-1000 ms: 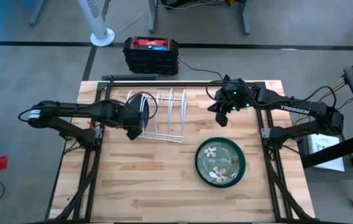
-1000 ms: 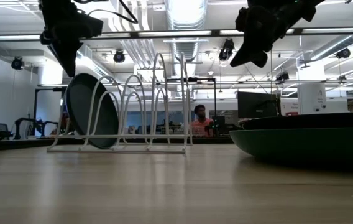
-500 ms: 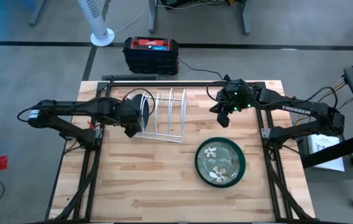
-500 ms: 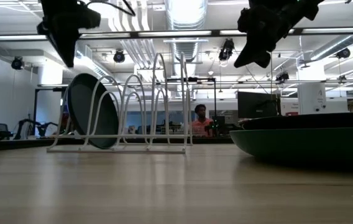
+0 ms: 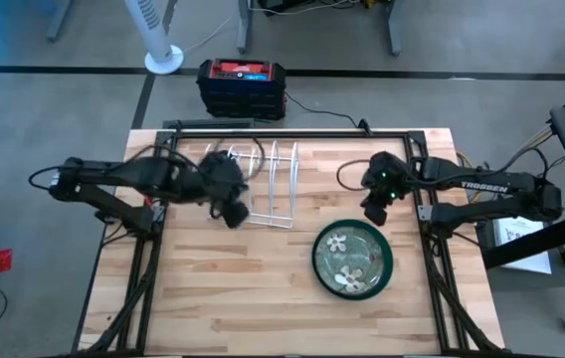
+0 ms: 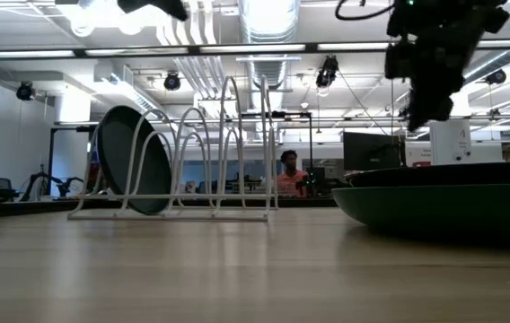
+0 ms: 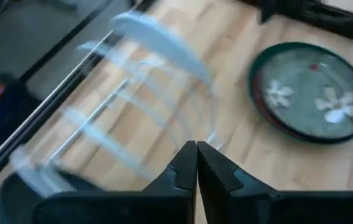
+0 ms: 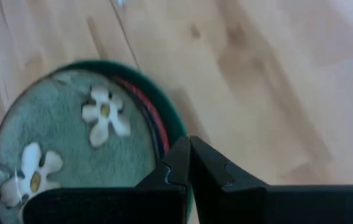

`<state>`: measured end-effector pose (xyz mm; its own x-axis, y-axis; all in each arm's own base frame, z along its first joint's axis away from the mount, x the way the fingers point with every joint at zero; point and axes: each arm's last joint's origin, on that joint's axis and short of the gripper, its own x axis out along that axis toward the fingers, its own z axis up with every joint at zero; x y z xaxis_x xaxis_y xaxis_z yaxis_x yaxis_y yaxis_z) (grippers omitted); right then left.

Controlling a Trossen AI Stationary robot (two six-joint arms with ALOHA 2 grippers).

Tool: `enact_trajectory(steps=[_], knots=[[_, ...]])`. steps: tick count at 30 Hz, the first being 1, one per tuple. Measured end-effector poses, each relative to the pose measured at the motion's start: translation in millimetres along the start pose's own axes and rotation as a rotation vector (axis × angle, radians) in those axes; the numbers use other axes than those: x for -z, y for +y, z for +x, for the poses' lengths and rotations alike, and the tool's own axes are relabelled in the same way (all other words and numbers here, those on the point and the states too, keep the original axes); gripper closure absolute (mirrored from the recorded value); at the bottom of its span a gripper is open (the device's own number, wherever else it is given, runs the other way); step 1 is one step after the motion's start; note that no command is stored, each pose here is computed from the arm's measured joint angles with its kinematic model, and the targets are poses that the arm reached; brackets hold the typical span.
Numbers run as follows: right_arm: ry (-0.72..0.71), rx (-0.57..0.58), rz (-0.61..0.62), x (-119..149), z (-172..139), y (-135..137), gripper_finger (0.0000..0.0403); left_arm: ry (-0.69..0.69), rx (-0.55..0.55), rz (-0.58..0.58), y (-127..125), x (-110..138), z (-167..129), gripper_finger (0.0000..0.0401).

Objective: Sort dishes
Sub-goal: Put the green pattern plate into the white dish rack

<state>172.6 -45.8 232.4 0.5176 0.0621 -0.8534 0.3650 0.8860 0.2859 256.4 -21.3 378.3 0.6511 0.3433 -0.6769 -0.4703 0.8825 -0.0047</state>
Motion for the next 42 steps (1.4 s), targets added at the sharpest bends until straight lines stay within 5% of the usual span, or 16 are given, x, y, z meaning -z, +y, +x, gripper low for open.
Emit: enact_trajectory(steps=[9,19,33,42], knots=[[0.047,-0.026,0.120,34,10,3,0.0403,0.096,-0.125,0.130,-39,14,73,0.0401],[0.073,-0.051,0.225,55,28,5,0.0392,0.069,0.088,0.347,-97,27,152,0.0401],[0.124,-0.074,0.217,66,33,15,0.0272,0.097,0.183,0.363,-131,61,214,0.0401],[0.126,-0.114,0.222,70,37,25,0.0219,0.065,0.360,0.340,-148,70,233,0.0401]])
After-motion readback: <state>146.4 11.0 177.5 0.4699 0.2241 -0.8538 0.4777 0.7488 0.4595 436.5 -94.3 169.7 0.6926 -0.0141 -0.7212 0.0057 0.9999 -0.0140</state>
